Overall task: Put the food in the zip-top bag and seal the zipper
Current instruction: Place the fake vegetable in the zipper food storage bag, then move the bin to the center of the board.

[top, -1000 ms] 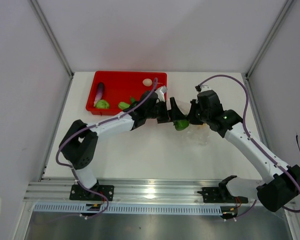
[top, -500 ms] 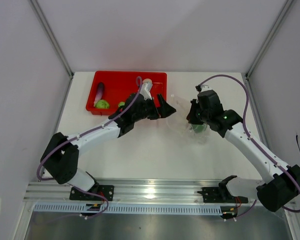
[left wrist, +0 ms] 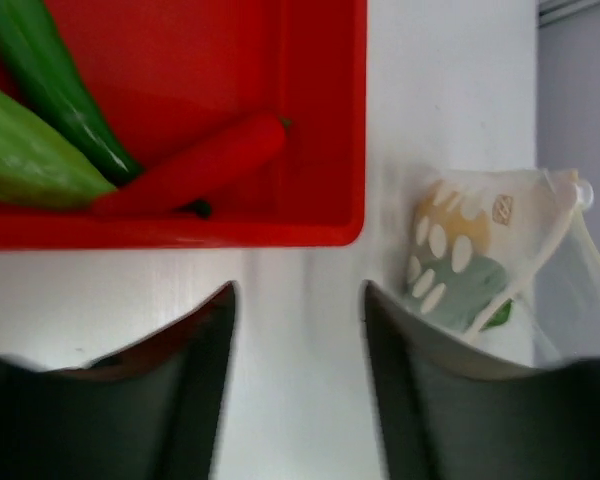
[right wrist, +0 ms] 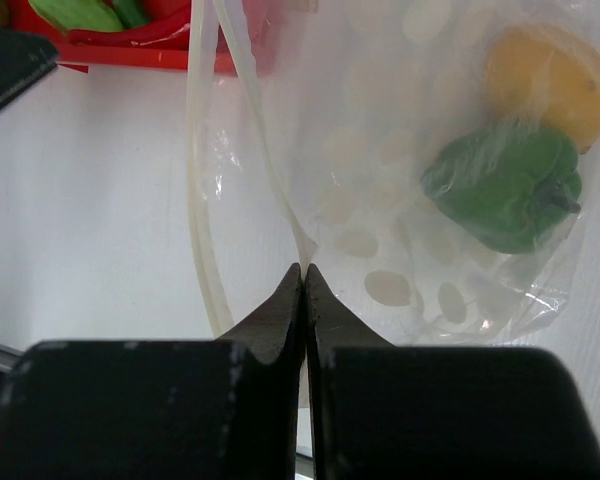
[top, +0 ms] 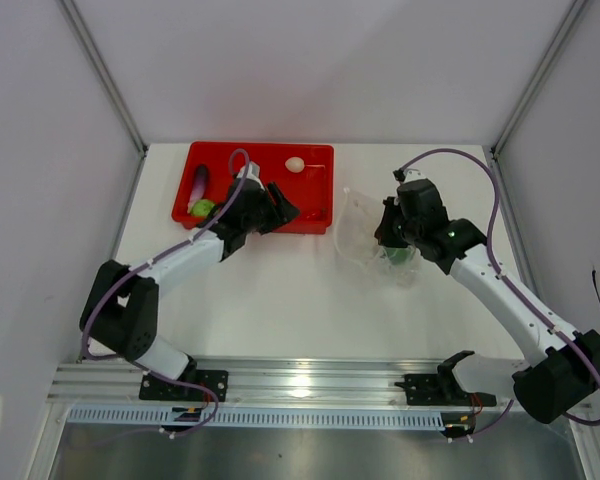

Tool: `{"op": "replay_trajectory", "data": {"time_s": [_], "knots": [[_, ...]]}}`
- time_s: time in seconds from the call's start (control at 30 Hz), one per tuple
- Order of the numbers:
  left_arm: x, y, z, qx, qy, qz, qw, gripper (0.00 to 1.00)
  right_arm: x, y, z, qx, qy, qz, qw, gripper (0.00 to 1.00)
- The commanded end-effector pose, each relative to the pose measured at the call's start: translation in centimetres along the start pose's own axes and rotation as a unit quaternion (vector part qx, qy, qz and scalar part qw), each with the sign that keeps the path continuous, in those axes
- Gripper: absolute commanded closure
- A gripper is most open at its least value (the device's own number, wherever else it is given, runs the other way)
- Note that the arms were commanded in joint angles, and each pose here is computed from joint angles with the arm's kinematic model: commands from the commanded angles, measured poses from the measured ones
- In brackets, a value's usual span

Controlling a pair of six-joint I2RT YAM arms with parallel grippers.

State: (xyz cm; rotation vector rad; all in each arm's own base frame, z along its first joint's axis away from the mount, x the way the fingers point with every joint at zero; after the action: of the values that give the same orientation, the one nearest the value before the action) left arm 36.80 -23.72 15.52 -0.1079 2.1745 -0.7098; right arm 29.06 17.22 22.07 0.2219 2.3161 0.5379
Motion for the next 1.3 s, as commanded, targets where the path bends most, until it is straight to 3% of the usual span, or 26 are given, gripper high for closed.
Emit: {"op": "replay_trajectory", "data": {"time_s": [0.0, 0.1, 0.17, 0.2, 0.23, 0.5, 0.73, 1.27], "knots": [[-3.5, 1.9, 0.4, -0.07, -0.016, 0.06, 0.996, 0.51, -0.8, 0.6, 0.1, -0.014, -0.015, -0.001, 1.0, 1.0], [-5.5, 1.7, 0.4, -0.046, -0.043, 0.08, 0.995, 0.76, -0.7, 0.4, 0.1, -0.01, -0.014, -0.003, 1.0, 1.0], [-6.5, 1.5, 0.5, -0.032, -0.053, 0.086, 0.994, 0.86, -0.8, 0.0, 0.1, -0.003, -0.017, -0.008, 1.0, 1.0], [-5.9, 3.3, 1.2, -0.051, -0.029, 0.09, 0.994, 0.99, -0.8, -0.1, 0.1, -0.001, -0.018, -0.009, 1.0, 1.0], [-8.5, 2.6, 1.2, -0.054, -0.043, 0.093, 0.993, 1.0, -0.9, -0.1, 0.2, 0.0, -0.019, -0.008, 1.0, 1.0], [-9.5, 7.0, 3.0, -0.112, -0.003, 0.126, 0.986, 0.99, -0.8, -0.5, 0.6, 0.002, -0.016, -0.01, 1.0, 1.0], [-5.5, 8.5, 5.3, -0.105, 0.103, 0.089, 0.985, 0.99, -0.6, -0.5, 1.0, -0.004, -0.013, -0.005, 1.0, 1.0], [2.5, 11.3, 3.5, -0.125, 0.177, 0.023, 0.976, 0.99, -0.5, -0.4, 0.1, -0.018, -0.021, -0.002, 1.0, 1.0]]}}
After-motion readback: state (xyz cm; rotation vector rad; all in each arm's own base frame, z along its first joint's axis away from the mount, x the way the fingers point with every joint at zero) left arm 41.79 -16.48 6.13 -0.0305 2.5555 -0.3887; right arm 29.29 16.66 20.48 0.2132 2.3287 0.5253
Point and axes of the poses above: each gripper's point midway between its finger pads, its own z axis out along the fingers, its own y axis along the line the jaws close on, x = y × z, the point moved 1 cm from there along -z, back along the fingers, and after that the axes turned 12 degrees about z, right-handed, at the moved point
